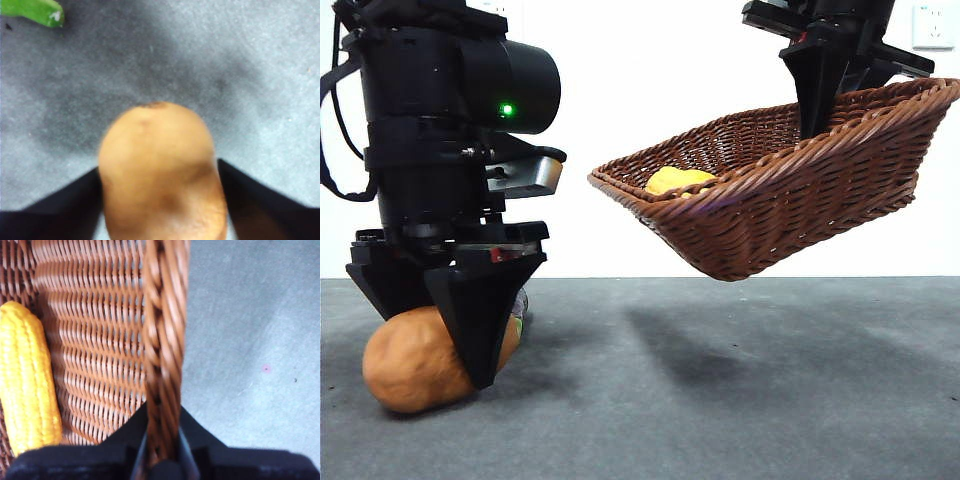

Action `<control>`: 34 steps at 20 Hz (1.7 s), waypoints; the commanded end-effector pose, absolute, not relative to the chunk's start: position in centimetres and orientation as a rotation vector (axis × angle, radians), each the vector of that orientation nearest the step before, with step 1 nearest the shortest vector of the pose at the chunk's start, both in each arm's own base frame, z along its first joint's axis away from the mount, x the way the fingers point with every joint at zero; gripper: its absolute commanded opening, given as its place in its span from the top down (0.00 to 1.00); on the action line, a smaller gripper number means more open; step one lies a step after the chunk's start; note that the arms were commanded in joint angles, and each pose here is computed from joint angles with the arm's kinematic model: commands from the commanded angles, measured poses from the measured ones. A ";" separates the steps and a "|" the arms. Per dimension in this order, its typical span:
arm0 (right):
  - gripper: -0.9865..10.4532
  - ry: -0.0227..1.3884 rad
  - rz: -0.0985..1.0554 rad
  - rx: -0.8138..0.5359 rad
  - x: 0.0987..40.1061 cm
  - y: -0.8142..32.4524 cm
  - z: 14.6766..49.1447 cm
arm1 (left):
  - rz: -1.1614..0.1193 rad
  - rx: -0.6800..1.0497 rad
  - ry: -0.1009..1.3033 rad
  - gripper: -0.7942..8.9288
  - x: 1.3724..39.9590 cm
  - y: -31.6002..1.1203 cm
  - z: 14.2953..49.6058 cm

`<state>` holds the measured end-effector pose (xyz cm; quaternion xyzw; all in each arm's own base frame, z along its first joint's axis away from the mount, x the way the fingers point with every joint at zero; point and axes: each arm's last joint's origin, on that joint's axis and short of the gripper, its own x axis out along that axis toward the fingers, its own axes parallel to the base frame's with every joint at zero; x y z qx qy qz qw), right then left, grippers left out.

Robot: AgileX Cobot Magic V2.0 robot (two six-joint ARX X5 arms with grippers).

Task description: Help me put the vegetables on the table into the basket

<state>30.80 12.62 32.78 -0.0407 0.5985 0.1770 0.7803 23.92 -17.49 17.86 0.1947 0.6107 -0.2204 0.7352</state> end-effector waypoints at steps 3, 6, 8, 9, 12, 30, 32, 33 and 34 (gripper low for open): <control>0.92 1.286 0.396 -0.091 31.1 12.8 32.5 | -0.539 0.370 1.295 0.93 22.9 -16.9 20.6; 0.92 1.279 0.398 -0.090 31.1 12.8 32.5 | -0.667 0.151 1.177 0.93 21.0 -16.1 25.1; 0.92 1.276 0.399 -0.090 31.1 12.8 32.5 | -0.758 0.000 1.012 0.92 20.1 -15.8 28.3; 0.92 1.276 0.400 -0.090 31.1 12.9 32.5 | -0.778 -0.071 0.909 0.92 20.0 -15.8 29.7; 0.92 1.281 0.407 -0.087 31.1 12.9 32.5 | -0.869 -0.261 0.712 0.92 20.7 -16.5 32.1; 0.92 1.305 0.498 -0.112 29.7 15.5 32.5 | -0.914 -0.268 0.802 0.20 29.8 -19.5 30.7; 0.92 1.308 0.489 -0.120 29.7 15.4 32.5 | -0.925 -0.272 0.810 0.20 29.7 -19.5 30.8; 0.92 1.309 0.478 -0.130 29.7 15.4 32.5 | -0.939 -0.277 0.822 0.21 29.6 -19.3 31.0; 0.92 1.306 0.466 -0.137 29.7 15.3 32.4 | -0.954 -0.283 0.839 0.21 29.4 -19.1 31.4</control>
